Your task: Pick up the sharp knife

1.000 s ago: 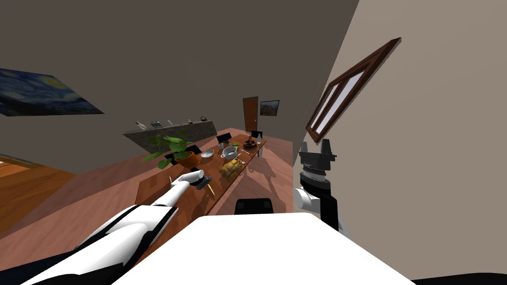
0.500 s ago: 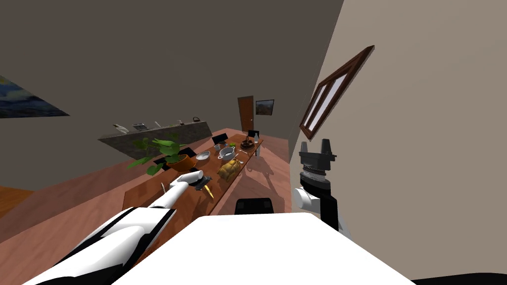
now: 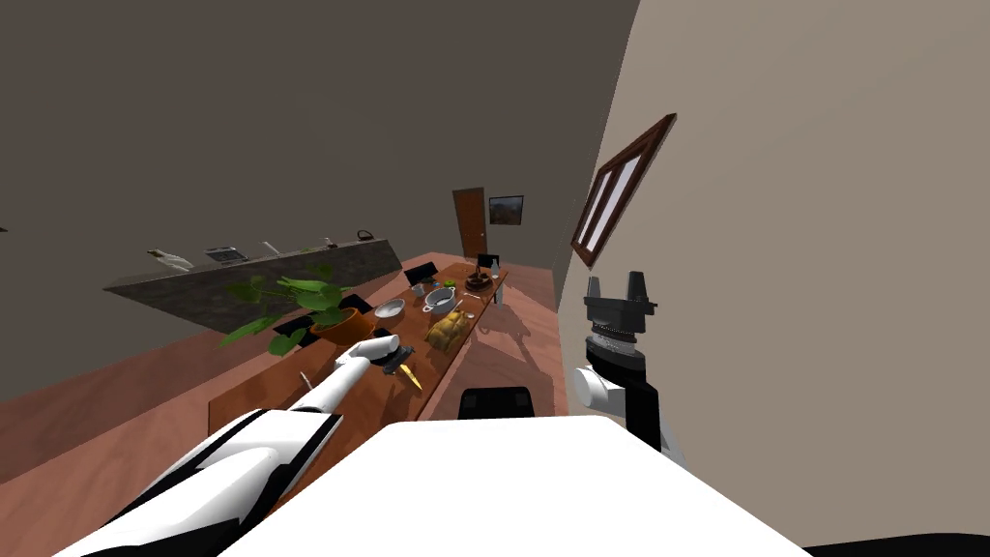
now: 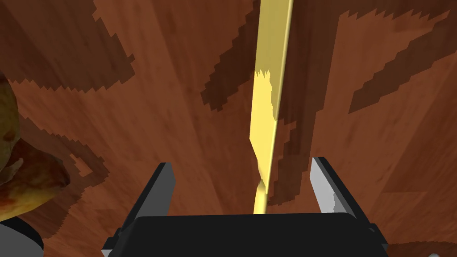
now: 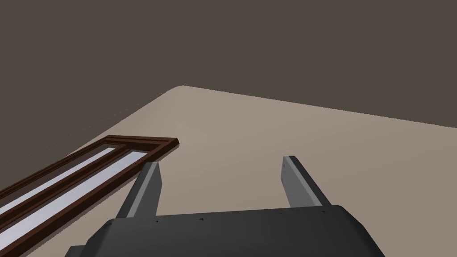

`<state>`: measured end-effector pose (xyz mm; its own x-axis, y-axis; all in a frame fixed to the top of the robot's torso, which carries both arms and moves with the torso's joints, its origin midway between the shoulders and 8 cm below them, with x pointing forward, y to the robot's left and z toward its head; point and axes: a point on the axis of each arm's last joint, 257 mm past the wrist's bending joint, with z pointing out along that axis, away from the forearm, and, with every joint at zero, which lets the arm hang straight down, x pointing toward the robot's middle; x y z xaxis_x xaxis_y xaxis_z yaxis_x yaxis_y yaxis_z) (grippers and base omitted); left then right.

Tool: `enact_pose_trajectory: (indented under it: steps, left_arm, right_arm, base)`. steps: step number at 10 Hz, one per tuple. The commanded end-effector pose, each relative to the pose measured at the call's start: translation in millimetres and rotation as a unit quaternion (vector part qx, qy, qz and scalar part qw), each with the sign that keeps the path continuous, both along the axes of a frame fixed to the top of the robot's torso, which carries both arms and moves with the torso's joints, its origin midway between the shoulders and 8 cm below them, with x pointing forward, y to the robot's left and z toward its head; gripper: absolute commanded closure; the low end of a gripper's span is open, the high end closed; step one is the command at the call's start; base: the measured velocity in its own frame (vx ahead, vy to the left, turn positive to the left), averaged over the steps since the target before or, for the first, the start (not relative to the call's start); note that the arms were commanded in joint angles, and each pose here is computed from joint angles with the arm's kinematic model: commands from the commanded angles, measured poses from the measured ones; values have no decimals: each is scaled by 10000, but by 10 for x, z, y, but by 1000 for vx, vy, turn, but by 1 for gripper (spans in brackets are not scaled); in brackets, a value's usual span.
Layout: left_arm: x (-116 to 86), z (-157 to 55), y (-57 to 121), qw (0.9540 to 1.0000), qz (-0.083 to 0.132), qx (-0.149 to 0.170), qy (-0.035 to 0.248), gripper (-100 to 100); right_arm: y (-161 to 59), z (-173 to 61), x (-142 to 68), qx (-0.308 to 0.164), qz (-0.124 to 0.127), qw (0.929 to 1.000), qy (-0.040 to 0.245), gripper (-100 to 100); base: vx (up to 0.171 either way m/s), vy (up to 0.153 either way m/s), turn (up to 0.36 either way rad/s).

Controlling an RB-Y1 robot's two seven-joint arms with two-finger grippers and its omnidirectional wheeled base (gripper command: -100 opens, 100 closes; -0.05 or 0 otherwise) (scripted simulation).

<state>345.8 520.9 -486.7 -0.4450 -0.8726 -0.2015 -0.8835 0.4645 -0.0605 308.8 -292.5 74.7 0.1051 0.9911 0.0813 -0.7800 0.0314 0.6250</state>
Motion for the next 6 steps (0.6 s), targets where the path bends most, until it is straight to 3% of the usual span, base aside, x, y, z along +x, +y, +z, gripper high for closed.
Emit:
enact_pose_trajectory:
  steps: [1,6]
  left_arm:
    - [-9,-3,-4,9999,146,-16,-14,-100]
    - [-83,-50,-85,9984,561,-3,10,-100]
  right_arm:
    - [0,0,0,0,0,10000,0,0]
    - [0,0,0,0,1,10000,-1,0]
  base:
    - [-41,42,-1]
    - [-70,72,-183]
